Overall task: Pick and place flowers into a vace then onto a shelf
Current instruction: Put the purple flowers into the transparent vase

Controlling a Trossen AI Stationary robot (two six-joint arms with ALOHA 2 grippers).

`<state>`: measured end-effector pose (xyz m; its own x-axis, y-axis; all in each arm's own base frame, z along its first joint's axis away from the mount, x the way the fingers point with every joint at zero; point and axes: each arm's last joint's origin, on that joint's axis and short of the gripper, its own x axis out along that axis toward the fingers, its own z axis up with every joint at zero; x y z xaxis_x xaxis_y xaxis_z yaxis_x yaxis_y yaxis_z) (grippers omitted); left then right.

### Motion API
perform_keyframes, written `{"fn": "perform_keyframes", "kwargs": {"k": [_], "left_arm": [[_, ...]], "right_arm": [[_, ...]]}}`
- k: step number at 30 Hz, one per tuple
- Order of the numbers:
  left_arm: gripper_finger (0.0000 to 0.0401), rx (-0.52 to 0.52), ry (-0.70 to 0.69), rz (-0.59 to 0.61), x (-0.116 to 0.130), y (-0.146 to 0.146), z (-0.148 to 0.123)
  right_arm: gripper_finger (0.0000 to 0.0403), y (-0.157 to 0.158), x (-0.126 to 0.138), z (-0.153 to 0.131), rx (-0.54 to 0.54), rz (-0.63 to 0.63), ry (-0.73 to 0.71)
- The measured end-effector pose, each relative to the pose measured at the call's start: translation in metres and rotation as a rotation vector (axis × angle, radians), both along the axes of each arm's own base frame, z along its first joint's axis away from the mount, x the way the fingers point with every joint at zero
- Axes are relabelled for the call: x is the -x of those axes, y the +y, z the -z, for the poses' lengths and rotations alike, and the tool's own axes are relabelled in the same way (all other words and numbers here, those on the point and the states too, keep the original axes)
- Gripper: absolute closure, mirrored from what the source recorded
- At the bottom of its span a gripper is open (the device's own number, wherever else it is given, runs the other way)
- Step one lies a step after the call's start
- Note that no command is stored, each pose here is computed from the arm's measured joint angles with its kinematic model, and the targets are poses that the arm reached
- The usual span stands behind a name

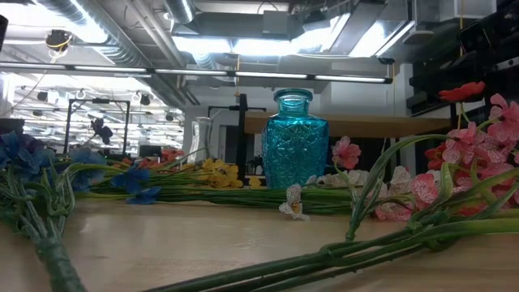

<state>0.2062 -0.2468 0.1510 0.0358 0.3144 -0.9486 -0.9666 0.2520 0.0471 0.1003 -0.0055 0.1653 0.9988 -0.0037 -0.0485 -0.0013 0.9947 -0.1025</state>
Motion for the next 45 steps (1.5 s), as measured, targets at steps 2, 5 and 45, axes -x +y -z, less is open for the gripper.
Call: {"fn": "perform_keyframes", "kwargs": {"k": [2, 5, 45], "left_arm": [[0.0258, 0.007, 0.012, 0.003, -0.001, 0.001, 0.000], [0.0258, 0.037, 0.053, 0.001, -0.001, 0.001, 0.000], [0.0258, -0.030, 0.199, -0.102, 0.016, 0.006, -0.004]], "right_arm": [[0.0395, 0.000, 0.000, 0.000, 0.000, 0.000, 0.000], [0.0395, 0.000, 0.000, 0.000, 0.000, 0.000, 0.000], [0.0395, 0.000, 0.000, 0.000, -0.023, 0.002, 0.000]]}}
